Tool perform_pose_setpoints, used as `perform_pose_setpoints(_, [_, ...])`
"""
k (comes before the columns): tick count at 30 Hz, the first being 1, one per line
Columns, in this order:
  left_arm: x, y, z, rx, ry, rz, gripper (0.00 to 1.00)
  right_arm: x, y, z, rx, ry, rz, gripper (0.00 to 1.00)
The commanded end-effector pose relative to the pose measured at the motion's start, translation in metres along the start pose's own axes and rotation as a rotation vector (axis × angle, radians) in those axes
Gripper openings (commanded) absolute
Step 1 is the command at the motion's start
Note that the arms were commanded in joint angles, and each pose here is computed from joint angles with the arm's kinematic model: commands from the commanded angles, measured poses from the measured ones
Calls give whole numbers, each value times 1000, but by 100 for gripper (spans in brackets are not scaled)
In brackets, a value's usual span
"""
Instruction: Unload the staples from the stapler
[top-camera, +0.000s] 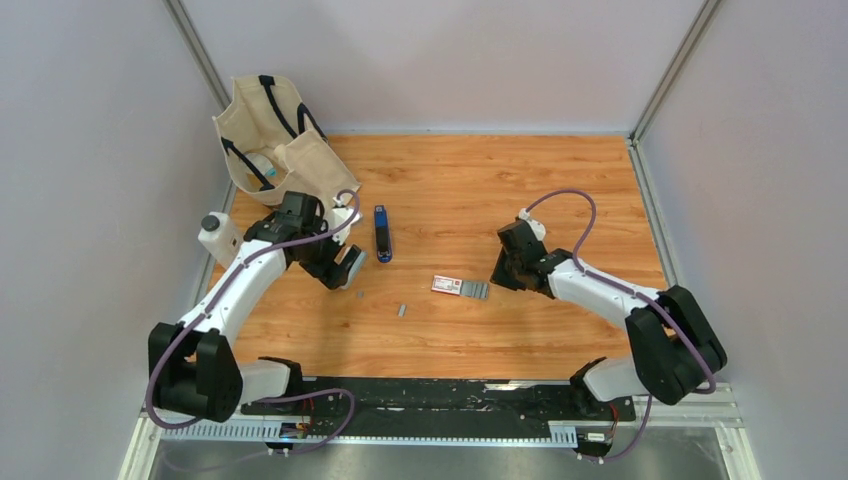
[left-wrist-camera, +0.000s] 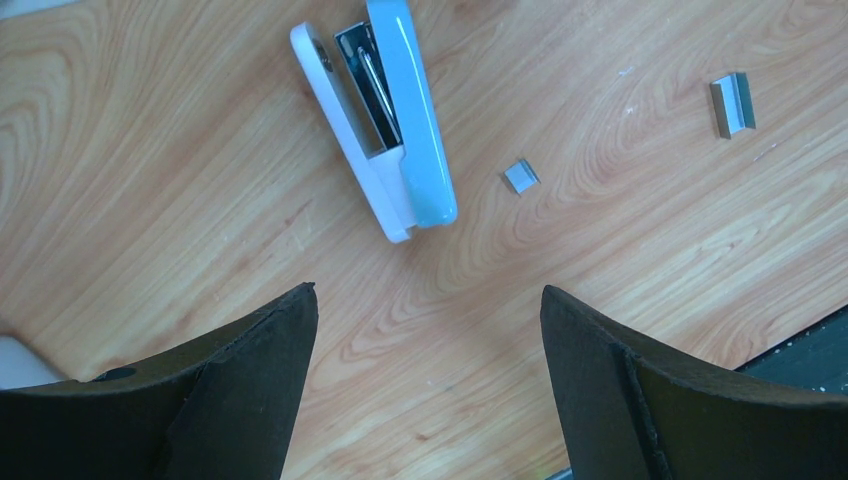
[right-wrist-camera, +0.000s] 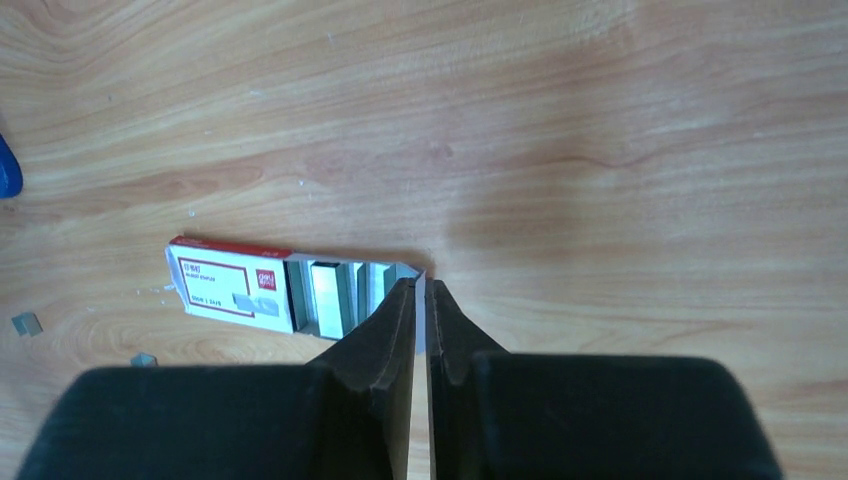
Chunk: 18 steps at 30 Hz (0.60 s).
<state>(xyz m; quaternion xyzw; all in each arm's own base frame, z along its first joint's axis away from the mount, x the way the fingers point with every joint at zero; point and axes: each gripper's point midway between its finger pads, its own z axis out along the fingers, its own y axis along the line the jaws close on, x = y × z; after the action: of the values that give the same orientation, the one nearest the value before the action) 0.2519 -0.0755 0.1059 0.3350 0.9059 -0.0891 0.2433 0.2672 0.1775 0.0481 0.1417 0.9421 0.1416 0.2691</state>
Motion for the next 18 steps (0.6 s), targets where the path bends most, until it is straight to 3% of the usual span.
perform_pose_setpoints(1, [-31,2,5,17,-75,17,90,-7,8,13,-56,4,1,10])
perform_pose_setpoints(13, [-35,5,25,29,-38,23,90,7,9,30,-74,61,-6,6])
perform_pose_setpoints(18, [-33,6,27,18,-31,30,90,-2,0,23,-29,23,-25,7])
